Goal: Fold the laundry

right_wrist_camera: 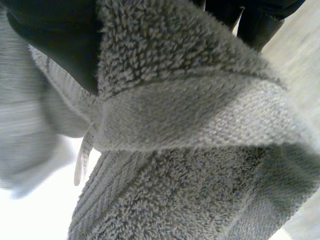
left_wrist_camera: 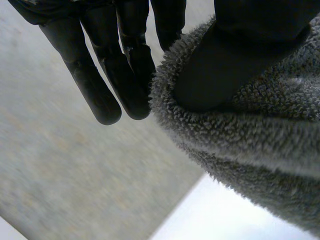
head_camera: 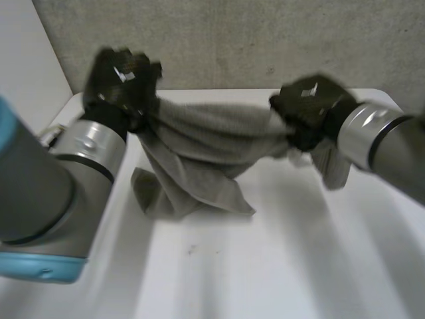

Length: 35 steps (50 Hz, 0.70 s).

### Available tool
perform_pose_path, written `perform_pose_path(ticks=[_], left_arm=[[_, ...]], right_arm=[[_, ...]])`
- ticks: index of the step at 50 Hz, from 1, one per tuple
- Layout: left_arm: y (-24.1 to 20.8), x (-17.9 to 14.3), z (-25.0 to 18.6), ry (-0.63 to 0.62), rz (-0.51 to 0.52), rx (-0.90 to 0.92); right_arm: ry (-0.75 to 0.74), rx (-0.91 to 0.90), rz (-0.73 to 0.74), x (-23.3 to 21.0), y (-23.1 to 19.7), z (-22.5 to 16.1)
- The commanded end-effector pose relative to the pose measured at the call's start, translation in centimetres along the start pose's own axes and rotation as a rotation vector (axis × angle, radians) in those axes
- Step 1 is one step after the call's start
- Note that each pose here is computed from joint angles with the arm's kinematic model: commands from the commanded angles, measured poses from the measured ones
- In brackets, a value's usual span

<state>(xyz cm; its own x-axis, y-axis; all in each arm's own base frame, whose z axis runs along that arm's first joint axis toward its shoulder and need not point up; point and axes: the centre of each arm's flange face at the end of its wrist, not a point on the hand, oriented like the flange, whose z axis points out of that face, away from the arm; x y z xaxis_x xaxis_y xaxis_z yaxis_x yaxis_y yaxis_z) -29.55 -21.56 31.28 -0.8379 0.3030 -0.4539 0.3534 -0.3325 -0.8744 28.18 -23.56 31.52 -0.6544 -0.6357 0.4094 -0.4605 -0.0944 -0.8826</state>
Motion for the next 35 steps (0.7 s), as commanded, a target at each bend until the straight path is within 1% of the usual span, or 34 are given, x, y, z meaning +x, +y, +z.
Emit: perform_pose_path(ticks=[1, 3, 4, 5, 9, 10, 11, 12, 13, 14, 15, 16, 17, 18, 19, 20, 21, 22, 23, 25, 29, 31, 33, 34, 35], left_arm=[[-5.4, -3.5, -1.4, -0.050, -0.018, 0.124], [-6.9, -4.6, -0.8, -0.065, -0.017, 0.176], [-7.0, -4.6, -0.8, -0.065, -0.017, 0.177], [-7.1, -5.3, -0.3, -0.078, -0.010, 0.186], [-6.4, -5.9, 0.7, -0.073, 0.006, 0.173], [-5.4, -5.7, 1.5, -0.056, 0.014, 0.153], [-3.4, -4.8, 2.6, -0.022, 0.019, 0.108], [-3.4, -4.8, 2.6, -0.022, 0.019, 0.108], [-1.0, -3.6, 3.7, 0.019, 0.024, 0.052], [1.2, -2.2, 4.4, 0.059, 0.028, -0.001], [1.2, -2.2, 4.4, 0.059, 0.028, -0.002], [3.3, -1.0, 5.0, 0.093, 0.031, -0.051], [5.4, 0.1, 5.4, 0.119, 0.034, -0.101], [5.4, 0.1, 5.4, 0.119, 0.034, -0.101], [7.5, 1.3, 5.9, 0.146, 0.034, -0.147], [7.5, 1.3, 5.9, 0.147, 0.034, -0.148], [9.5, 2.4, 6.4, 0.166, 0.030, -0.181], [11.1, 3.3, 7.0, 0.177, 0.029, -0.199], [11.1, 3.3, 7.0, 0.177, 0.029, -0.199], [13.5, 4.8, 7.5, 0.195, 0.028, -0.223], [14.4, 5.6, 7.5, 0.209, 0.028, -0.236], [14.3, 5.8, 7.3, 0.213, 0.027, -0.238], [12.7, 6.0, 6.8, 0.222, 0.022, -0.214], [12.7, 6.0, 6.8, 0.222, 0.022, -0.214], [11.2, 5.6, 6.5, 0.217, 0.019, -0.188]], right_arm=[[0.075, 0.137, -0.040, 1.4, -4.3, -3.0], [0.075, 0.141, -0.041, 1.4, -4.4, -3.1], [0.074, 0.138, -0.040, 1.4, -4.3, -3.0], [0.071, 0.133, -0.036, 1.3, -4.2, -2.9], [0.046, 0.105, -0.028, 0.8, -3.3, -2.3], [0.028, 0.082, -0.025, 0.3, -2.6, -1.7], [0.028, 0.082, -0.025, 0.3, -2.6, -1.7], [0.005, 0.050, -0.018, -0.2, -1.6, -0.9], [-0.015, 0.021, -0.009, -0.8, -0.6, -0.1], [-0.016, 0.021, -0.009, -0.8, -0.5, 0.0], [-0.032, -0.018, -0.003, -1.3, 0.6, 0.7], [-0.032, -0.018, -0.003, -1.3, 0.6, 0.7], [-0.055, -0.056, 0.003, -2.0, 1.8, 1.5], [-0.076, -0.094, 0.013, -2.6, 3.1, 2.3], [-0.077, -0.095, 0.013, -2.6, 3.1, 2.3], [-0.094, -0.129, 0.023, -3.0, 4.3, 3.0], [-0.105, -0.154, 0.031, -3.4, 5.3, 3.7], [-0.105, -0.155, 0.031, -3.4, 5.3, 3.7], [-0.108, -0.167, 0.037, -3.7, 6.2, 4.3], [-0.103, -0.171, 0.044, -3.9, 6.9, 4.9], [-0.058, -0.175, 0.047, -3.6, 8.4, 6.0], [-0.038, -0.172, 0.044, -3.4, 8.4, 6.1], [-0.024, -0.171, 0.041, -3.2, 8.6, 6.2], [-0.007, -0.174, 0.042, -2.9, 8.7, 6.3], [-0.007, -0.174, 0.042, -2.9, 8.7, 6.3]])
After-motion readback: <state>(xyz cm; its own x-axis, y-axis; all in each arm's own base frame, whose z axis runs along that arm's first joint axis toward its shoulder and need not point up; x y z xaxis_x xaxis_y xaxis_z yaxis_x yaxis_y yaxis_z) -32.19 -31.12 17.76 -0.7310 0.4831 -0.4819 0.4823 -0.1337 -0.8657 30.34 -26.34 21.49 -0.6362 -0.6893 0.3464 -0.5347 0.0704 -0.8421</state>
